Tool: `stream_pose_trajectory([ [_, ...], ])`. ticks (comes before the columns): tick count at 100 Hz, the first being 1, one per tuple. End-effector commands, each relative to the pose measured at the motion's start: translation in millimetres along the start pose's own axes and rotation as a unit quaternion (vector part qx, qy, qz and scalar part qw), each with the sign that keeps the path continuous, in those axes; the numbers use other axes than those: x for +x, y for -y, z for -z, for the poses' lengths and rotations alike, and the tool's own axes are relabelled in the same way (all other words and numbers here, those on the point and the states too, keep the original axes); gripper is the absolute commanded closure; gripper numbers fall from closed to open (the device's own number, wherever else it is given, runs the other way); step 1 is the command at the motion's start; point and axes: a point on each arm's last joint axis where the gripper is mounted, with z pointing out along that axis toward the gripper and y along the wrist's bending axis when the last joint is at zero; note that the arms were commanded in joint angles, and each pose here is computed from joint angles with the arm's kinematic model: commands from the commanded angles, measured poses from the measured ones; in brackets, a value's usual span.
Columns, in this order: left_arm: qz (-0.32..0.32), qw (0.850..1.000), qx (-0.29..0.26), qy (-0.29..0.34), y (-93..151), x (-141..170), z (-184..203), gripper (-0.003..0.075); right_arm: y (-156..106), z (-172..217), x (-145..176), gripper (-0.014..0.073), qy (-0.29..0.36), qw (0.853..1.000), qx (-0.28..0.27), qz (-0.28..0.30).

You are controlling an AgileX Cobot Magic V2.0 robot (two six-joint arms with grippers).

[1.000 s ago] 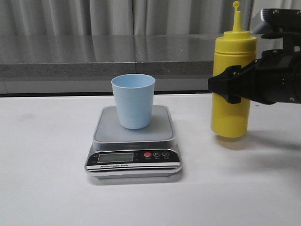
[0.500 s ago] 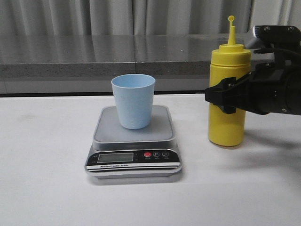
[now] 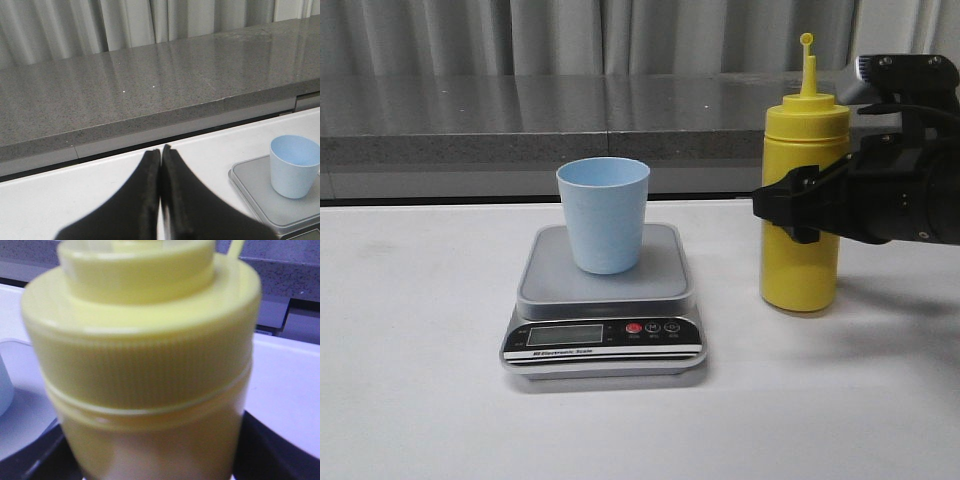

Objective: Pour seasoning into cup on scale with both arms
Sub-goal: 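Lower the upright bottle back onto the table beside the scale, then open the right gripper and pull it back from the bottle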

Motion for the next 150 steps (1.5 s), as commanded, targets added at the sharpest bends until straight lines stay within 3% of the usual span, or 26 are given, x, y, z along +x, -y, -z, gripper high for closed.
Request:
stream_pose_trajectory([
  [1,0.005,0.999,-0.002,0.051,-0.8,-15.8,1.7,0.0738,-1.1,1.1,-23.8,0.0037,0.069,0.997,-0.01,0.012],
  [10,0.005,0.999,-0.002,0.051,-0.8,-15.8,1.7,0.0738,-1.1,1.1,-23.8,-0.0008,0.069,0.997,-0.01,0.012],
  [101,0.005,0.999,-0.002,0.051,-0.8,-15.8,1.7,0.0738,-2.9,21.7,-5.7,-0.0008,0.06,0.998,0.001,-0.009],
  [150,0.005,0.999,-0.002,0.051,-0.8,-15.8,1.7,0.0738,-9.5,75.1,-13.5,-0.0008,0.081,0.996,0.032,-0.024],
])
